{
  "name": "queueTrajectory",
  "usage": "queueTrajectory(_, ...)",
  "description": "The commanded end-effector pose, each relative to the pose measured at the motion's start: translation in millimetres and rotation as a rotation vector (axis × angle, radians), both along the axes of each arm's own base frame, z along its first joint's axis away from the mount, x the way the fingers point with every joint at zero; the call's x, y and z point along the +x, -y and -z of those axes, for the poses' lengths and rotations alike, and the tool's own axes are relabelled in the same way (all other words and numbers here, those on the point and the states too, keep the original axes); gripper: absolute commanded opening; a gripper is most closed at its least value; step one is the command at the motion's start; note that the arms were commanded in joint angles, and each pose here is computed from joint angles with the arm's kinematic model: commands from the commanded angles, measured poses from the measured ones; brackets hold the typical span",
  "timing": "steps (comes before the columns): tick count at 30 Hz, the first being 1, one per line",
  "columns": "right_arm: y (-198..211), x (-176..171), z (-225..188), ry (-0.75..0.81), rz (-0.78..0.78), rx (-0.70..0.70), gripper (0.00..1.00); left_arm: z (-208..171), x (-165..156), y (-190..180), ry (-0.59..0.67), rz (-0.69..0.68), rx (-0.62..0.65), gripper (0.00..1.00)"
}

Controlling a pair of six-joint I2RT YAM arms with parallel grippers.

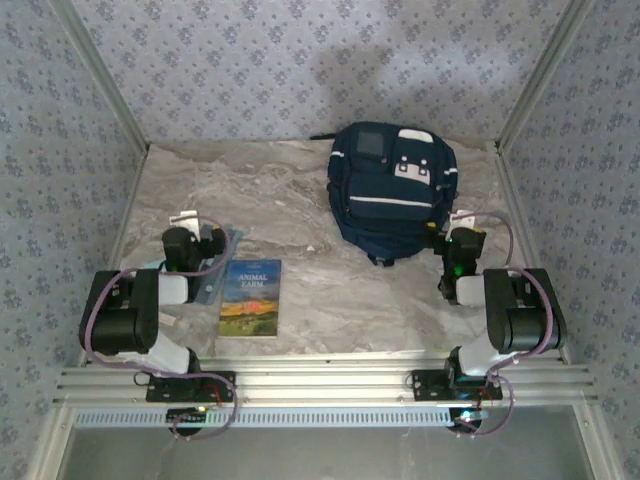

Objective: Pack the student bag

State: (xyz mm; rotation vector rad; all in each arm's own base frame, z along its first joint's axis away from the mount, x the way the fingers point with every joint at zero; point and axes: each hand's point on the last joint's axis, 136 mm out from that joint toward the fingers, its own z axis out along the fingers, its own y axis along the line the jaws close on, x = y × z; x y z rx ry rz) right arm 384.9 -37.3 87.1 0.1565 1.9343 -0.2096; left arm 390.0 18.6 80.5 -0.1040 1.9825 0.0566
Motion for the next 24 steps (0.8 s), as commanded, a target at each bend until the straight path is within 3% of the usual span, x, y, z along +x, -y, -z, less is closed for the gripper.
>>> queueTrajectory(1, 1.0, 0.2, -0.7, -0.002, 0.007, -0.004, 1.0, -9.0, 7.8, 2.2, 0.025, 0.019, 0.004, 1.0)
queueTrajectory(24, 0.4, 0.4, -1.2, 0.001, -0.001, 0.001, 1.0, -8.8, 8.2, 2.6, 0.023, 0.033, -0.009, 1.0)
